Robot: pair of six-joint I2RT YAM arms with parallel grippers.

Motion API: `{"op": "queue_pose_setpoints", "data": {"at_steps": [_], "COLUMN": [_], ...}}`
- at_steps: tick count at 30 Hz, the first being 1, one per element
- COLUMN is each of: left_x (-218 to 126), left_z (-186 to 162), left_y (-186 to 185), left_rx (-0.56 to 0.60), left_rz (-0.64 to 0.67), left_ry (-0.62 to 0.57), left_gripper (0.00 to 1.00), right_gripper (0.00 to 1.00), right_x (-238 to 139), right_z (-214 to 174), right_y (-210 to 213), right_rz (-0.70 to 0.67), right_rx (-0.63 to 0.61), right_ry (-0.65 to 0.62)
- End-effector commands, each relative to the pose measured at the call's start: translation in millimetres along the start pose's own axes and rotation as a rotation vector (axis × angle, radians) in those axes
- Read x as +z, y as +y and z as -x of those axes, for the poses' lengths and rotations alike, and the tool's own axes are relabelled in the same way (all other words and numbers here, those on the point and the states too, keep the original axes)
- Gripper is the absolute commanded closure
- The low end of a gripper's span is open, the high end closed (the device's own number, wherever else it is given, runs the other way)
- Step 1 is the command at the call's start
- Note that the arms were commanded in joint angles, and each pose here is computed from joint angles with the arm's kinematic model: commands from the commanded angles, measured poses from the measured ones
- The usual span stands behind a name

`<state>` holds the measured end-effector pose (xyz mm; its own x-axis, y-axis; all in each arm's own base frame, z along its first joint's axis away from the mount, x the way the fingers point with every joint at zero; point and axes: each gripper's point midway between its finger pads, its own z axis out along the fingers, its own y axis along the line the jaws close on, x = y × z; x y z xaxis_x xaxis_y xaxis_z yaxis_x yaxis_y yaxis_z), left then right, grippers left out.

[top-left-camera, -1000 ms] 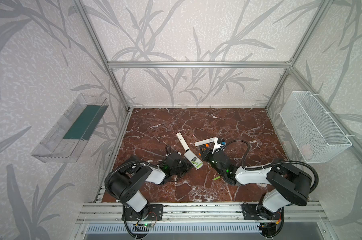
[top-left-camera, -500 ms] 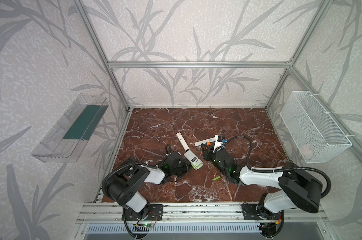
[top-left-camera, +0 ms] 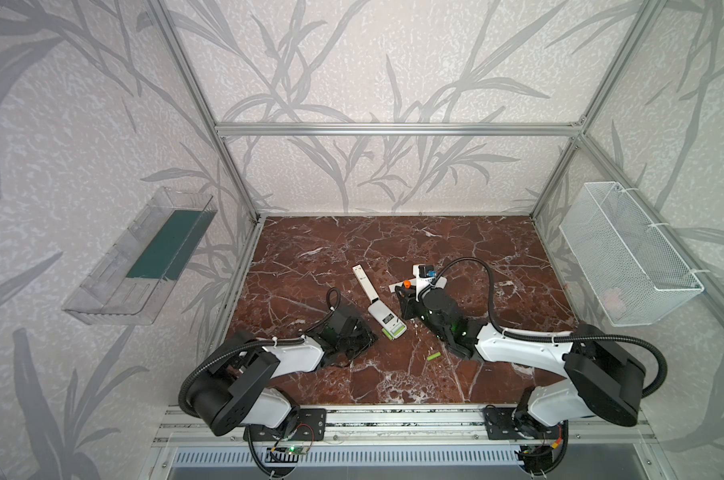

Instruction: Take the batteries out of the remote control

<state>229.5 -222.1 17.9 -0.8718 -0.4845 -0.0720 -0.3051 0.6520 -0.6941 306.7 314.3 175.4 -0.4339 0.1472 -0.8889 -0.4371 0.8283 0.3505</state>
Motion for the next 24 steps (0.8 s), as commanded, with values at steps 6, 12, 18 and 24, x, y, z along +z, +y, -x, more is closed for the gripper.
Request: {"op": "queue_pose_setpoints", "data": {"at_steps": [6,12,18,24], "left_x": [-21.0,-17.3,-9.0,-2.1], "left_z": [10.6,4.5,-1.9,-0.7], "left_y": [-18.9,-40.4,-42.0,-48.0], "left_rx": [0.172,0.211,0.215,0.221], "left_rz": [0.080,0.007,-0.007,-0.016], "left_ry": [-0.009,0.043,0.075,0.089], "left_gripper": [0.87,0.87,0.86,0.87], "right_gripper": [1.00,1.00,1.00,1.00], "right_x": [9.8,24.6,23.4,19.2], "right_z": [-9.4,-26.5,-30.6,-38.3], "right_y": [10.4,10.0,5.8,-8.0], "right_rz": [0.084,0.175,0.180,0.130], "right_rx": [-0.185,-0.150,-0.145,-0.114], "right_ry": [0.141,0.242,0.241,0.224]}}
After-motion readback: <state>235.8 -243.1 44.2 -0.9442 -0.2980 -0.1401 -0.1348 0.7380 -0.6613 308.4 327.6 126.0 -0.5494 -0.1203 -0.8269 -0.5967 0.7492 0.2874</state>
